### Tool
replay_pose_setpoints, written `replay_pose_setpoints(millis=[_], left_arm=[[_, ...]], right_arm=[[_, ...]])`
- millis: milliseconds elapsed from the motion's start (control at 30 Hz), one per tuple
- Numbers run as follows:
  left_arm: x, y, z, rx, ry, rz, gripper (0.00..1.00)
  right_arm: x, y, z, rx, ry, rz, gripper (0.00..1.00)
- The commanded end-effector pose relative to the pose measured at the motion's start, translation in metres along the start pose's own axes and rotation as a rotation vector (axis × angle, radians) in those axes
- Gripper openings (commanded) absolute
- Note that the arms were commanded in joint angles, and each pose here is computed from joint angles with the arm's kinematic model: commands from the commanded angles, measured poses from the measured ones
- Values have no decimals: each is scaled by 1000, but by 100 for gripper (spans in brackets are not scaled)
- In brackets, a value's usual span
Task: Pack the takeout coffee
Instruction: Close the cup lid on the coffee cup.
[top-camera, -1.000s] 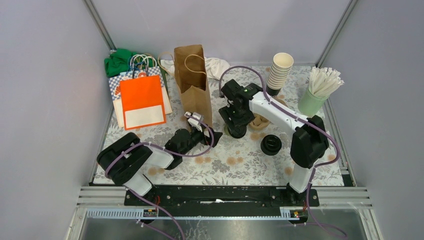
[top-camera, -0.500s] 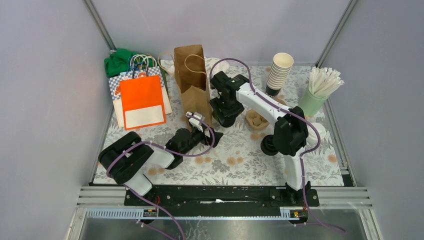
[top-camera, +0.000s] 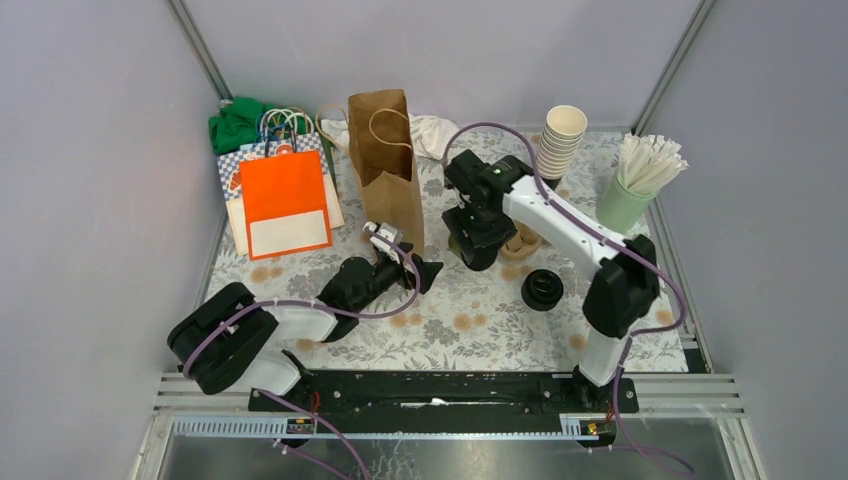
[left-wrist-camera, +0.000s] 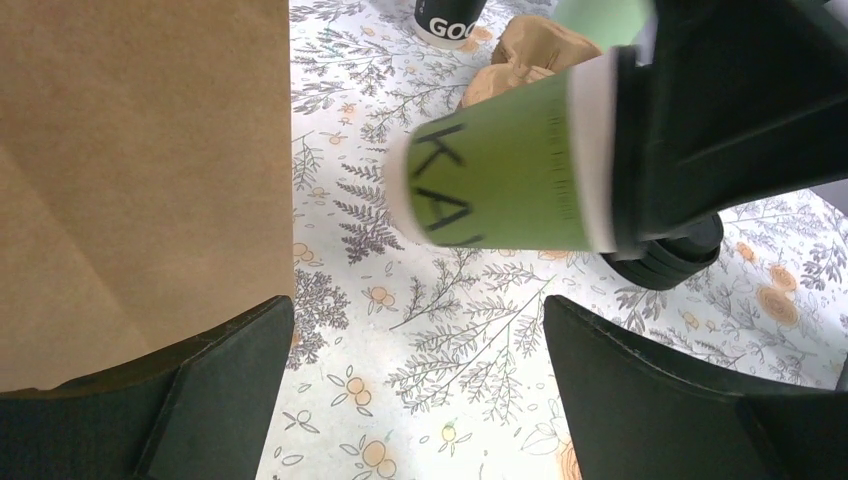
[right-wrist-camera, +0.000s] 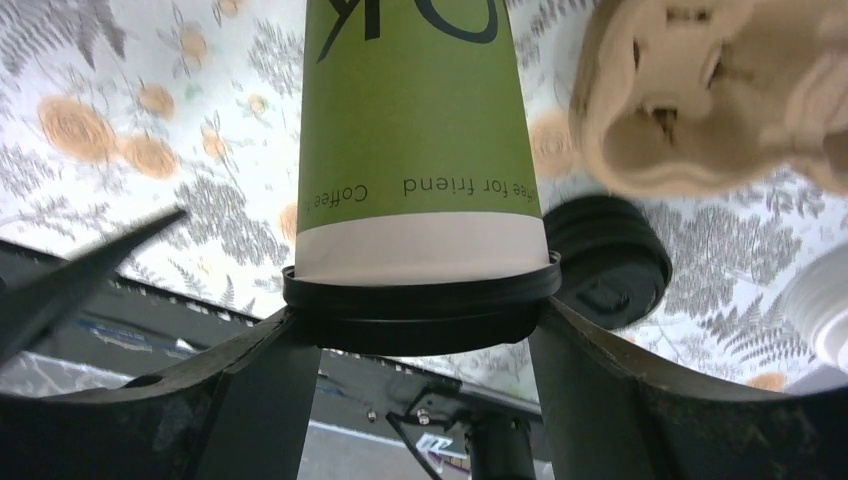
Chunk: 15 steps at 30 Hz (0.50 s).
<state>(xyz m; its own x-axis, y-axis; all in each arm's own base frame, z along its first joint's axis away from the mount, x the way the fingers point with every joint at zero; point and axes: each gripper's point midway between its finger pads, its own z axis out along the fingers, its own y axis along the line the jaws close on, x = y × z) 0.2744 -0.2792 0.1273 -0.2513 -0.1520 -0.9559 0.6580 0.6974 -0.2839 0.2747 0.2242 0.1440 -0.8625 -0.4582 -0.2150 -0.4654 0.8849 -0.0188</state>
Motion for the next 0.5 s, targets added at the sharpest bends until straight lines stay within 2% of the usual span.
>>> replay_pose_setpoints(millis=[0,100,200,467], left_arm=[[-1,-10,-9,65,-9,53,99],[9,-32,-10,154,6,221,99],[14,-46,-11,164,-28,437,99],[2,-74,-6,302,-195,588,99]], right_arm=[[47,-6,-33,3,49,25,59],[71,-6,-39,-16,78,50,59],[91,-6,-45,-28,121,72,59],[126,12,-56,-125,212,116,57]])
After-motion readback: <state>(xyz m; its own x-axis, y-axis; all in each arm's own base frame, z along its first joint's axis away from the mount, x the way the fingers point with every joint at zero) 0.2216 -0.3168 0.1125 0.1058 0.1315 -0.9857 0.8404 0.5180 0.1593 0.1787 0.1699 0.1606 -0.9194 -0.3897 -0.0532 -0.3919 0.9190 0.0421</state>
